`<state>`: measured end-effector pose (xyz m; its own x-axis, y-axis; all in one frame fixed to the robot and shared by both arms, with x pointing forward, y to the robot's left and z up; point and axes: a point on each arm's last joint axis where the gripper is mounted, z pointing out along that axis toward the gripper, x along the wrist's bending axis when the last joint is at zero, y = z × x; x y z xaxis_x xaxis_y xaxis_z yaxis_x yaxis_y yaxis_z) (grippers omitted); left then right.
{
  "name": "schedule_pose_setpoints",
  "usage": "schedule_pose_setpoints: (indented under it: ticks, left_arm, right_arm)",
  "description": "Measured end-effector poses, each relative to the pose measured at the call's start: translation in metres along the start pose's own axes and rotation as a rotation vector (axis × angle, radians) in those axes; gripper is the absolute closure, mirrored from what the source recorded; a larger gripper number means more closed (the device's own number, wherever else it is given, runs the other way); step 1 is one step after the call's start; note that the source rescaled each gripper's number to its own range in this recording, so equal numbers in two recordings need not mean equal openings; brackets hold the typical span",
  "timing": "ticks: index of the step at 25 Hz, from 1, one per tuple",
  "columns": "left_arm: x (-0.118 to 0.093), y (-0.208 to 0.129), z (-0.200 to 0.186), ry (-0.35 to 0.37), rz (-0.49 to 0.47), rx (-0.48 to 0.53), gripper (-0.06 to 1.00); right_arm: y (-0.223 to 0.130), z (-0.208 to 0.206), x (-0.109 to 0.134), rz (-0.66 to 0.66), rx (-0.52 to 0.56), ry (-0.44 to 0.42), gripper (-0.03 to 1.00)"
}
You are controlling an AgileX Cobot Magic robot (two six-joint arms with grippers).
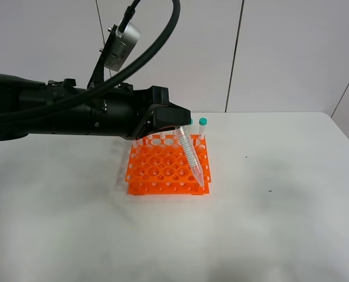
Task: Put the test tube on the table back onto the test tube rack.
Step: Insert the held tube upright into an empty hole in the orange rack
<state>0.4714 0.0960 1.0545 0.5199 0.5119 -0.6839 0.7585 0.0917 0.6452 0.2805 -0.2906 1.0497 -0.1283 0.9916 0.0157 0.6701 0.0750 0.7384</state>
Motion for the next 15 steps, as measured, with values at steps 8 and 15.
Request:
schedule_pose_setpoints:
  ticks: [8,15]
  left_arm:
    - [0.000,0.000,0.000,-0.001,0.000,0.001,0.94]
    - [0.000,0.000,0.000,-0.003,0.000,0.001,0.94]
  right_arm:
    - [-0.014,-0.021,0.002,0.002,-0.159,-0.012,-0.03]
    - [-0.027,-0.038,0.004,0.021,-0.299,-0.052,-0.03]
